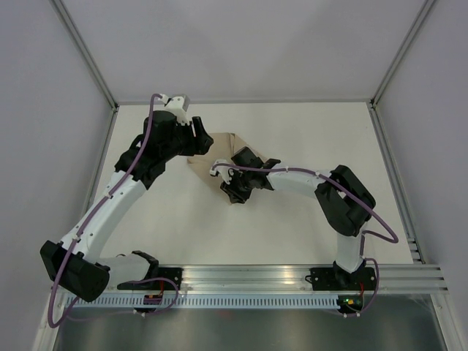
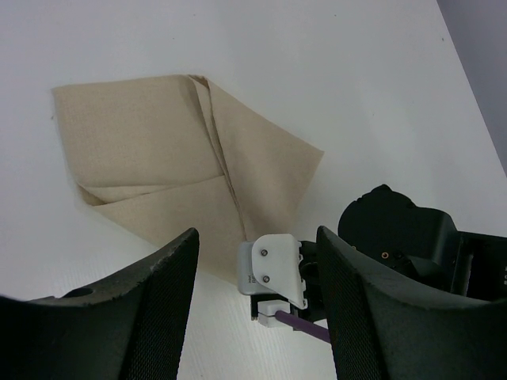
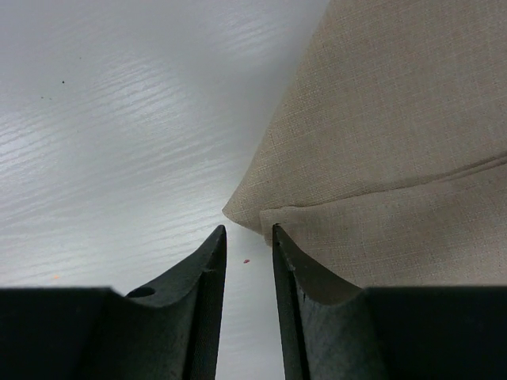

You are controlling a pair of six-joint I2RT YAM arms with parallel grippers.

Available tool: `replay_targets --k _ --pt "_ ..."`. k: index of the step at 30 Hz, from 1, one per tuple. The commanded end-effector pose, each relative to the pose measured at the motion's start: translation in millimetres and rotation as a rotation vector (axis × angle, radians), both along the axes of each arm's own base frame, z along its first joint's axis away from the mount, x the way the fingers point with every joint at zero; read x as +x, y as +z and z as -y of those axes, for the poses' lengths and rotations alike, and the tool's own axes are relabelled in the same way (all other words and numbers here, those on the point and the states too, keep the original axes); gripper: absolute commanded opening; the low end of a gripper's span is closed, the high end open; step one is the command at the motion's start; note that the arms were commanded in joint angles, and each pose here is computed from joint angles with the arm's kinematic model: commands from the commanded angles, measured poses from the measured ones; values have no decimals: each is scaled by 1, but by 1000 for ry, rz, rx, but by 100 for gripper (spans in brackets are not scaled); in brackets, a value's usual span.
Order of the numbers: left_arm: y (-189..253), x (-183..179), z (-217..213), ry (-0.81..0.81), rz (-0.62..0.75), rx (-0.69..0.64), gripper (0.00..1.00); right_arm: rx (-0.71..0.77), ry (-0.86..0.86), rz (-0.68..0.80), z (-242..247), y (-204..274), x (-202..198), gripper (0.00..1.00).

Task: Fold the napkin, place the utensils inside, and roll it up
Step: Fold the napkin at the center of the board.

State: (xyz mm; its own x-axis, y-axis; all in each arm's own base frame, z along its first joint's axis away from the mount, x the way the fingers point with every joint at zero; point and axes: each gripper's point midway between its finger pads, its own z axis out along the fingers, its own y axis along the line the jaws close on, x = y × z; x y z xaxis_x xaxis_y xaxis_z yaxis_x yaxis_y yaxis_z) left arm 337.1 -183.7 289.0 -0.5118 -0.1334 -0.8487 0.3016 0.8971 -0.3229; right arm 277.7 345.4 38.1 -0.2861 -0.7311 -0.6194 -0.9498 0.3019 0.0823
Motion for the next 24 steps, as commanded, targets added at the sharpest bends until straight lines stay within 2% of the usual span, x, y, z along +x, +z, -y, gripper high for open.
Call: replay_targets --k 1,5,11,14,20,24 --pt "11 2 6 1 17 -56 66 37 39 2 -14 11 2 36" --pt "11 3 4 19 17 -59 66 57 32 14 -18 21 7 36" --pt "14 7 -2 84 31 -86 67 142 -12 74 -30 66 26 37" --pt "16 10 -9 138 38 -102 67 187 -63 104 -29 90 48 38" --pt "6 20 -36 321 12 -177 64 213 -233 150 5 116 108 37" --pt "-32 29 -54 453 -54 -214 57 205 -420 191 46 127 161 37"
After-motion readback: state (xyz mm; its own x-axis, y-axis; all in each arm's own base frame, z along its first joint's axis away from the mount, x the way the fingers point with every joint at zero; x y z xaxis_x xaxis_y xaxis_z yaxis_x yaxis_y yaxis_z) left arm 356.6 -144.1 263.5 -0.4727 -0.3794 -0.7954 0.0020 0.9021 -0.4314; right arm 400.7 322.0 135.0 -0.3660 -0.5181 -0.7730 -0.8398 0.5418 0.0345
